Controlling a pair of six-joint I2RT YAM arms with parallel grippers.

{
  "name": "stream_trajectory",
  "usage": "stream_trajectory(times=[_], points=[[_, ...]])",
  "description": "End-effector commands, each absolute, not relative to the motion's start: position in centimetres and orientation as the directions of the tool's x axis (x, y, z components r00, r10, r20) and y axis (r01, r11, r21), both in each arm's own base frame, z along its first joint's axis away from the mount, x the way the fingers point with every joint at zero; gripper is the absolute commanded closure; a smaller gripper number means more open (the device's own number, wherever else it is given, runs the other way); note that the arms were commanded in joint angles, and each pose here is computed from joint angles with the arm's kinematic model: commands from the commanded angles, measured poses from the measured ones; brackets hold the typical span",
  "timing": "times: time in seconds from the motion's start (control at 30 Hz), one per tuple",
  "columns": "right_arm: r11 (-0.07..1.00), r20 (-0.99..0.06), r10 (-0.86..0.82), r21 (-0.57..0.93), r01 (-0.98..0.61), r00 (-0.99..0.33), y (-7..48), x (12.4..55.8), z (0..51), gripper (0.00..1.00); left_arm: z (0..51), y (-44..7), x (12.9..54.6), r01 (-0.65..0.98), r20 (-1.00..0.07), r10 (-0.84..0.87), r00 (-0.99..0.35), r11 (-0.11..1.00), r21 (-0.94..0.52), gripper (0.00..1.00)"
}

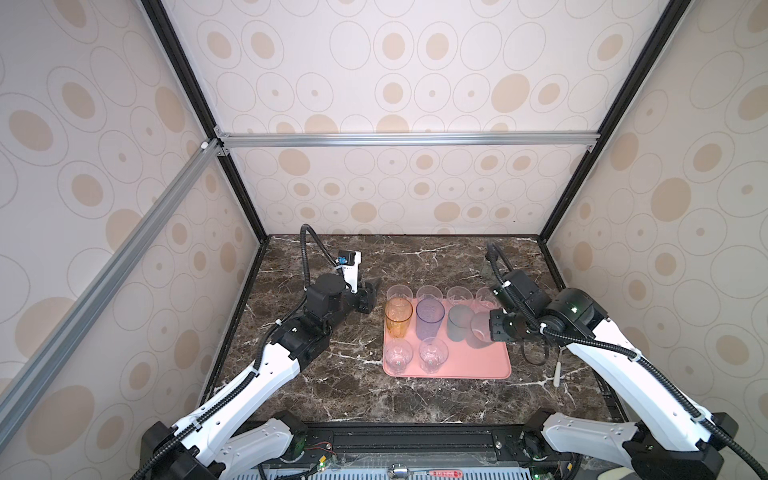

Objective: Place the glasses into the tray

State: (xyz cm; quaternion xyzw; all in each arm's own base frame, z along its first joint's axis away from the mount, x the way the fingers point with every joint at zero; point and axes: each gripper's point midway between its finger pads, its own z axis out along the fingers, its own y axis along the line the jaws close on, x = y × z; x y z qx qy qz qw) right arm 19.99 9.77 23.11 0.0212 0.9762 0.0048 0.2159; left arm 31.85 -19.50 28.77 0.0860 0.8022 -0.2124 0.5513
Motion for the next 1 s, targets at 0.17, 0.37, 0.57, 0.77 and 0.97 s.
stream_trajectory(times=[0.17,0.37,0.57,0.77,0.97], points=[[0.995,-0.339,0.096,0.015,0.097,-0.936,10.5,20.0,17.1,1.0,28.3,-19.7,31.9,0.351,-0.921,-0.109,-0.374,0.902,-0.249,0.42],[0.993,-0.323,0.112,0.014,0.113,-0.94,11.0,20.5,13.7,1.0,27.2,-19.3,31.6,0.337,-0.917,-0.101,-0.386,0.91,-0.243,0.42],[0.993,-0.3,0.107,-0.008,0.114,-0.948,11.4,20.6,12.0,1.0,27.0,-19.3,31.7,0.339,-0.919,-0.091,-0.383,0.912,-0.232,0.41],[0.993,-0.28,0.092,-0.041,0.108,-0.956,11.1,20.4,10.6,1.0,26.7,-19.5,31.8,0.344,-0.919,-0.081,-0.385,0.911,-0.225,0.41],[0.992,-0.273,0.096,-0.052,0.115,-0.957,11.0,20.4,9.5,1.0,26.5,-19.5,31.8,0.348,-0.919,-0.077,-0.387,0.91,-0.223,0.4]])
